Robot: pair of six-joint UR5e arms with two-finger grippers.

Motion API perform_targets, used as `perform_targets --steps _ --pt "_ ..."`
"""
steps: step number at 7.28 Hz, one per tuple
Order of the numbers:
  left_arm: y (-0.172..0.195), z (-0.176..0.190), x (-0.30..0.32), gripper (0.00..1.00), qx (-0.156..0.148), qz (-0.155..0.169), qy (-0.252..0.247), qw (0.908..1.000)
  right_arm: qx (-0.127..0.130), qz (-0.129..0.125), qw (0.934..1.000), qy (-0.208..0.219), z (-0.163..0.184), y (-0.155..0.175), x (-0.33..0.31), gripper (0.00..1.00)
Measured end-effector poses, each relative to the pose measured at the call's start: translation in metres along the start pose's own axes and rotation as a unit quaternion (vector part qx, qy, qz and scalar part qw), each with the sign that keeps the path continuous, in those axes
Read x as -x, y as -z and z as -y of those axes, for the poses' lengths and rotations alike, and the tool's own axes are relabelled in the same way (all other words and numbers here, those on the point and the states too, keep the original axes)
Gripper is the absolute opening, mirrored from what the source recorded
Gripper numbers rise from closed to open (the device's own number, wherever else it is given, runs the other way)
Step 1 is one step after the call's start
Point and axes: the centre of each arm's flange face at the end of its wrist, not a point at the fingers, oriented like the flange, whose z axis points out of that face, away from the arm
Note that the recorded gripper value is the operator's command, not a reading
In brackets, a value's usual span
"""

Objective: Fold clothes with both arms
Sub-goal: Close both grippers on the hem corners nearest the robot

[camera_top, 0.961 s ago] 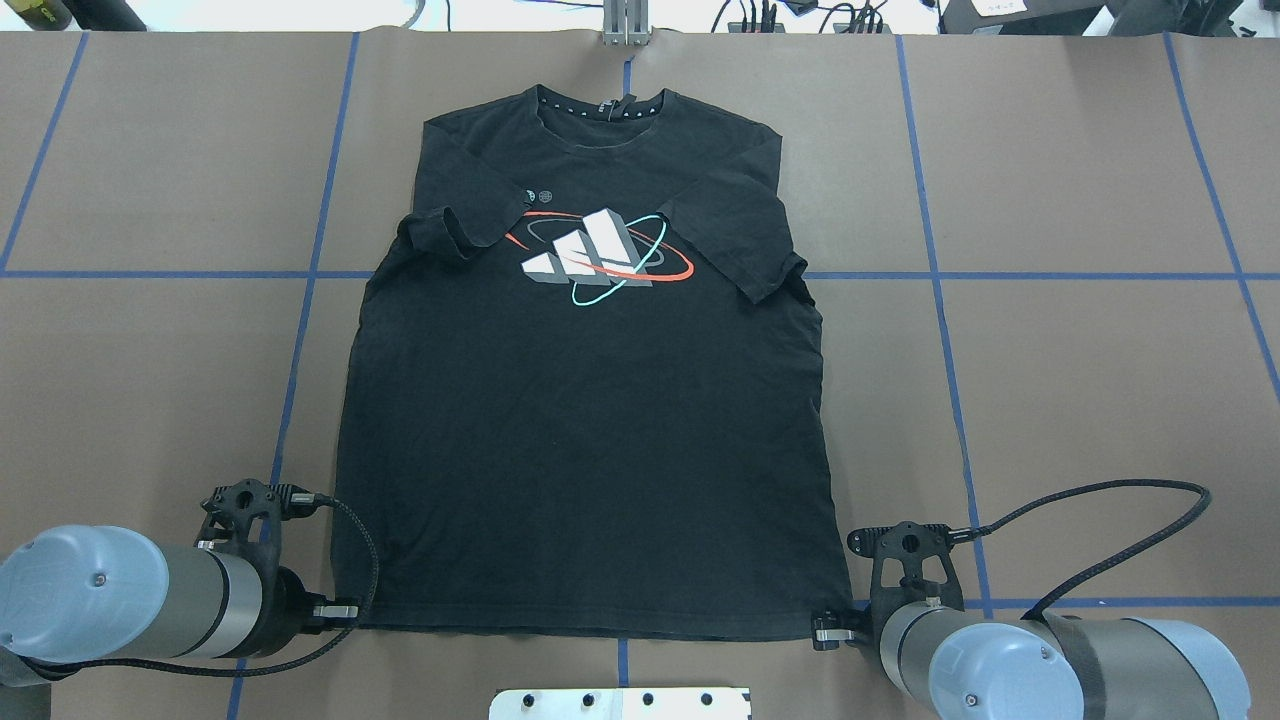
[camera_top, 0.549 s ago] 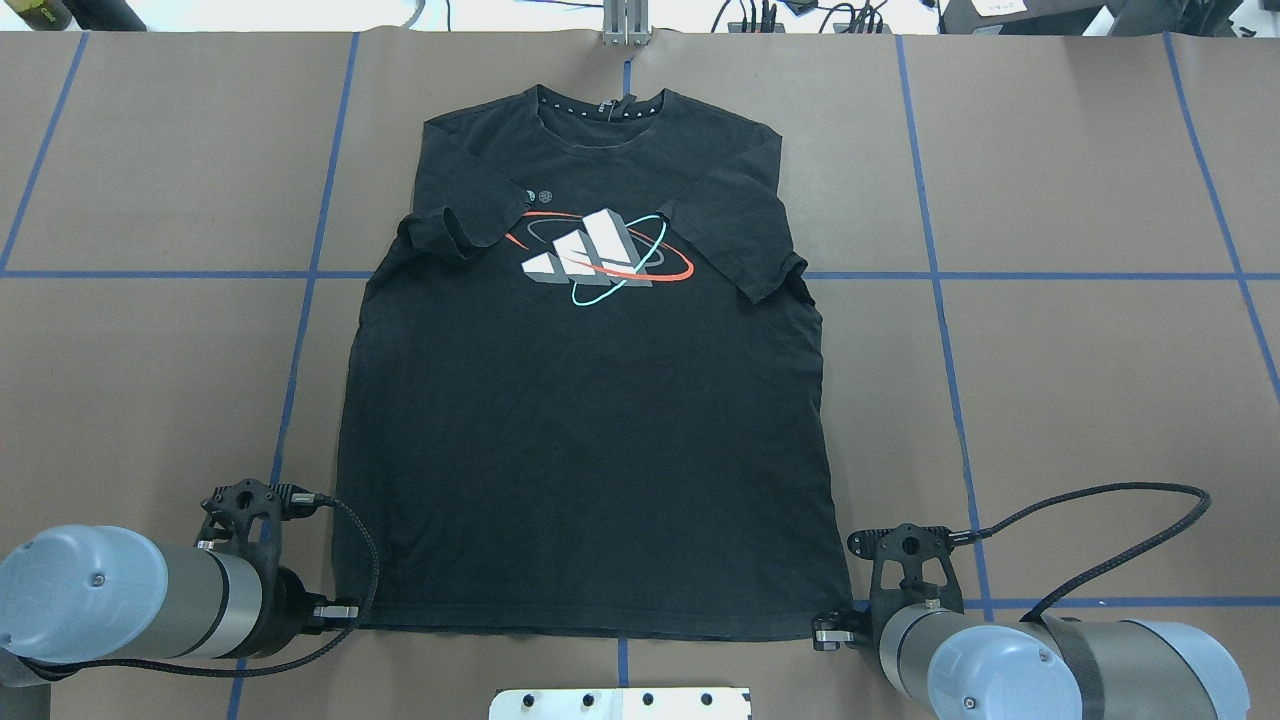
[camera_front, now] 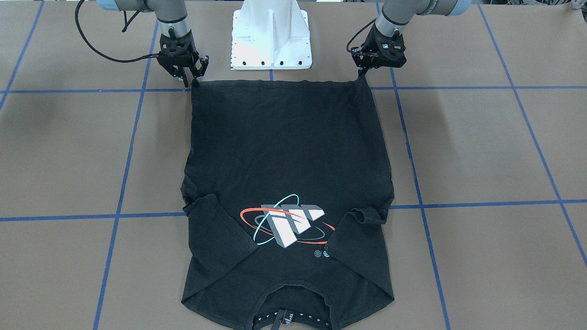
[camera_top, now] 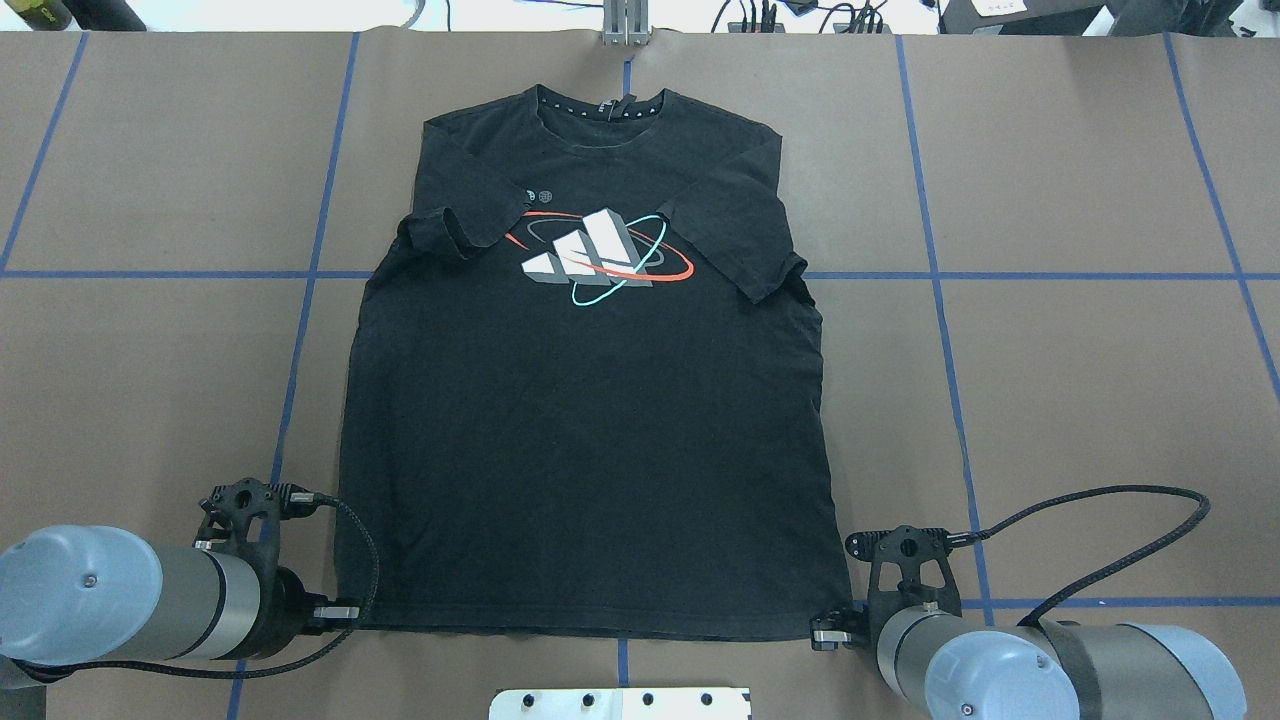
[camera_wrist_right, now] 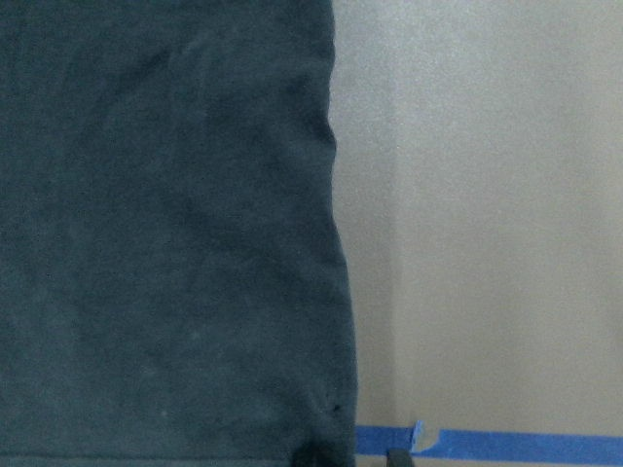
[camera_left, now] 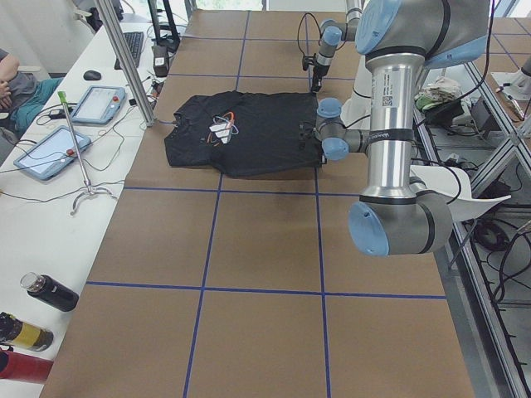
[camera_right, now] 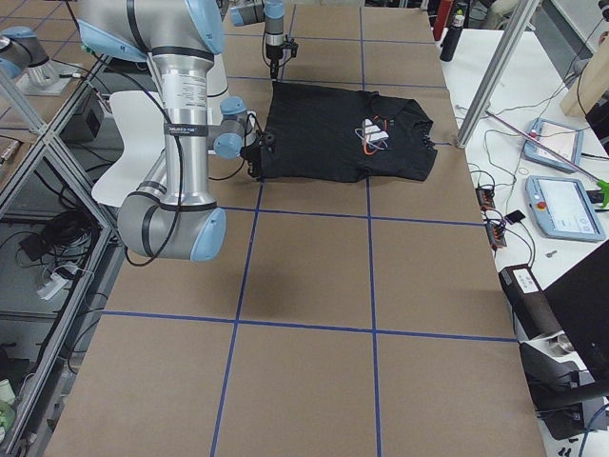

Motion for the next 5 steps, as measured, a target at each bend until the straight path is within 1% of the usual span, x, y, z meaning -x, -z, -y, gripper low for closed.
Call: perform_targets --steps 1,2,3,5 --pt "0.0003 -0.0001 -0.0001 0.0 0.0 0.0 0.0 1.0 0.001 0.001 1.0 -0.001 -0.0012 0.0001 0.0008 0.29" --pt "0.0005 -0.0001 0.0 0.0 0.0 0.0 0.0 1.0 0.002 0.001 1.0 -0.001 -0.0028 0.0001 0.0015 0.23" --pt "0.0005 -0.0001 0.0 0.0 0.0 0.0 0.0 1.0 0.002 0.001 1.0 -0.001 -0.0037 0.0001 0.0019 0.0" --pt "0.0023 -0.0004 -0.0009 0.0 0.0 -0.002 0.0 1.0 0.0 0.001 0.9999 -0.013 -0.0042 0.0003 0.0019 0.0"
